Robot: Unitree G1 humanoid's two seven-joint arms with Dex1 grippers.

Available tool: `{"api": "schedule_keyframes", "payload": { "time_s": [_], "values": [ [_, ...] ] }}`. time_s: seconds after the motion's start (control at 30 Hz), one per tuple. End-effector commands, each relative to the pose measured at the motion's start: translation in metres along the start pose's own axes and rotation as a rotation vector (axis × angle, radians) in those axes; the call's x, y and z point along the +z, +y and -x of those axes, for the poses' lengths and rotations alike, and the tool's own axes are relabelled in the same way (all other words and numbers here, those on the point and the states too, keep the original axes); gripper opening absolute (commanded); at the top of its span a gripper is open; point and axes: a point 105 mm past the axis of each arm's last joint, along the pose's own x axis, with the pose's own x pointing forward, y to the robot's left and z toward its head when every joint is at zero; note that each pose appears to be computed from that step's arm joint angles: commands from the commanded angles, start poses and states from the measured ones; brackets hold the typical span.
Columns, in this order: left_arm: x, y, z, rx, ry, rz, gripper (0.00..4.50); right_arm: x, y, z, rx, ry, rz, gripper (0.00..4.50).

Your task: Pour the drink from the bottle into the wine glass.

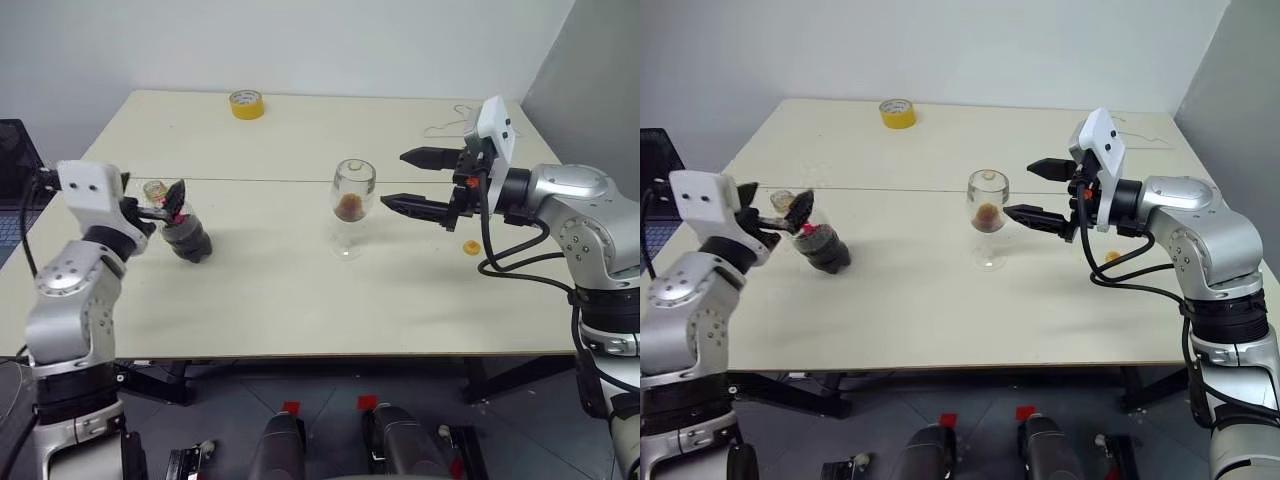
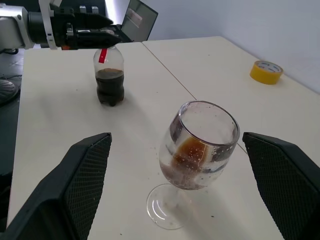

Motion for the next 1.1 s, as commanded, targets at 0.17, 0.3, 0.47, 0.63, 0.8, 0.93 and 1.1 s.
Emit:
{"api": "schedule_keyframes", "payload": {
  "time_s": [0.17, 0.3, 0.47, 0.63, 0.8, 0.93, 1.1],
  "values": [
    [0.078, -0.009, -0.002, -0.124, -0.189, -0.04, 4.47, 0.018, -0.011, 0.011, -0.051, -0.069, 0.035, 4.5],
    [0.077, -0.049, 0.005, -0.392, -0.13, 0.012, 4.47, 0.013, -0.023, 0.025, -0.114, -0.042, 0.032, 4.5],
    [0.051, -0.069, 0.024, -0.598, 0.005, 0.03, 4.47, -0.002, -0.031, 0.044, -0.168, 0.033, 0.021, 4.5],
    [0.03, -0.074, 0.035, -0.651, 0.084, 0.044, 4.47, -0.015, -0.031, 0.059, -0.203, 0.072, -0.016, 4.5],
    [0.005, -0.073, 0.032, -0.603, 0.144, 0.083, 4.47, -0.033, -0.015, 0.058, -0.176, 0.071, -0.091, 4.5],
    [-0.01, -0.07, 0.033, -0.539, 0.158, 0.113, 4.47, -0.049, -0.004, 0.058, -0.208, 0.05, -0.155, 4.5],
    [-0.033, -0.079, 0.043, -0.508, 0.19, 0.153, 4.47, -0.071, 0.002, 0.054, -0.269, 0.029, -0.234, 4.5]
  ]
}}
